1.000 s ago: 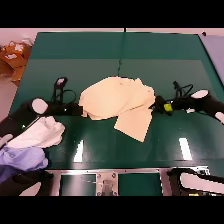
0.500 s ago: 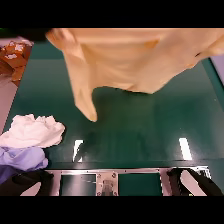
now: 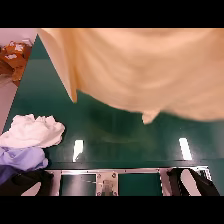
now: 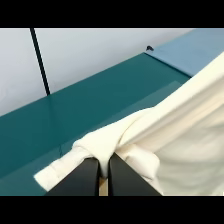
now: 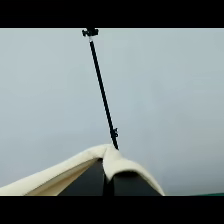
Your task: Fold the shirts.
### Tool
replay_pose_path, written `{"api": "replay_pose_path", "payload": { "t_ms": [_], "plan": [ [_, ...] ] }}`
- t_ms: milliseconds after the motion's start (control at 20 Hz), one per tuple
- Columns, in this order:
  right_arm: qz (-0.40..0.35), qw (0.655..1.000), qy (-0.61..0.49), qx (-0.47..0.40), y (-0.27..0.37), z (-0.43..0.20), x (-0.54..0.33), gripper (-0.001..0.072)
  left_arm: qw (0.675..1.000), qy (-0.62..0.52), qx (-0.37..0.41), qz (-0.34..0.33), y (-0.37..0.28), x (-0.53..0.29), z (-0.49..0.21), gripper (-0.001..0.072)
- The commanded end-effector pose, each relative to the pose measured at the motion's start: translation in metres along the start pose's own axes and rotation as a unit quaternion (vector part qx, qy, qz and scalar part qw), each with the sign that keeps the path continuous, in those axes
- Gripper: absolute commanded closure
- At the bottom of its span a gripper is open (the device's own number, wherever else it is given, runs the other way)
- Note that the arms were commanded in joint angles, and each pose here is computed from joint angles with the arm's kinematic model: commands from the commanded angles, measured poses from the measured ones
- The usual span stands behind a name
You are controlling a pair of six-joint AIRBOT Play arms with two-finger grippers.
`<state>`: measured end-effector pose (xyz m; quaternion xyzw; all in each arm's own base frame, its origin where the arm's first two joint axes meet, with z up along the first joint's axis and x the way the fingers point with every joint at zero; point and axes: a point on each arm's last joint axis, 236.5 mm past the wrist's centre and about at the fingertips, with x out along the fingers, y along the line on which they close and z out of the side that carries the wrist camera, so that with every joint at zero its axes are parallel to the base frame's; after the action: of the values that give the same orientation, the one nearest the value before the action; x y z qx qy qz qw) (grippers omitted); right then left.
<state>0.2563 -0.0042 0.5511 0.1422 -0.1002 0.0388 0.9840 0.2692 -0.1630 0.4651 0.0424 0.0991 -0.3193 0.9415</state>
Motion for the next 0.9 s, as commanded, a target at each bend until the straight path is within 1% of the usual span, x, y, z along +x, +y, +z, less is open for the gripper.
{"api": "replay_pose_path", "payload": {
  "t_ms": [0,50,150,250,350,400,500,600,650,700,750,800,850],
  "plan": [
    [-0.03,0.997,0.059,0.041,-0.048,-0.048,0.033,0.0693,0.998,0.054,-0.03,0.001,0.02,0.055,-0.048,0.0682],
    [-0.041,0.994,0.088,0.056,-0.069,-0.075,0.046,0.0693,0.996,0.085,-0.042,0.0,0.03,0.083,-0.073,0.0682],
    [-0.059,0.981,0.165,0.085,-0.114,-0.153,0.074,0.0693,0.987,0.147,-0.073,-0.004,0.048,0.14,-0.127,0.0682],
    [-0.069,0.963,0.239,0.103,-0.15,-0.243,0.098,0.0692,0.969,0.222,-0.102,-0.017,0.064,0.205,-0.197,0.0682],
    [-0.084,0.94,0.306,0.122,-0.179,-0.337,0.115,0.0692,0.946,0.291,-0.134,-0.05,0.066,0.261,-0.274,0.0681],
    [-0.091,0.929,0.335,0.131,-0.19,-0.38,0.121,0.0692,0.934,0.316,-0.154,-0.06,0.067,0.283,-0.311,0.0681],
    [-0.108,0.9,0.393,0.154,-0.211,-0.457,0.128,0.0692,0.914,0.356,-0.184,-0.057,0.073,0.315,-0.377,0.0681],
    [-0.122,0.875,0.435,0.175,-0.229,-0.513,0.128,0.0692,0.907,0.373,-0.192,-0.045,0.081,0.331,-0.414,0.0679],
    [-0.128,0.864,0.451,0.183,-0.237,-0.534,0.127,0.0691,0.908,0.375,-0.185,-0.036,0.087,0.334,-0.422,0.0528],
    [-0.132,0.857,0.461,0.188,-0.242,-0.548,0.126,0.0691,0.91,0.376,-0.176,-0.021,0.095,0.335,-0.423,0.023],
    [-0.137,0.853,0.466,0.19,-0.248,-0.554,0.125,0.064,0.91,0.38,-0.166,-0.007,0.104,0.332,-0.421,0.015],
    [-0.137,0.853,0.467,0.189,-0.252,-0.554,0.124,0.0495,0.908,0.389,-0.155,-0.005,0.109,0.327,-0.416,0.015],
    [-0.135,0.852,0.471,0.185,-0.256,-0.548,0.122,0.0384,0.902,0.406,-0.148,-0.005,0.117,0.315,-0.41,0.015]
  ]
}}
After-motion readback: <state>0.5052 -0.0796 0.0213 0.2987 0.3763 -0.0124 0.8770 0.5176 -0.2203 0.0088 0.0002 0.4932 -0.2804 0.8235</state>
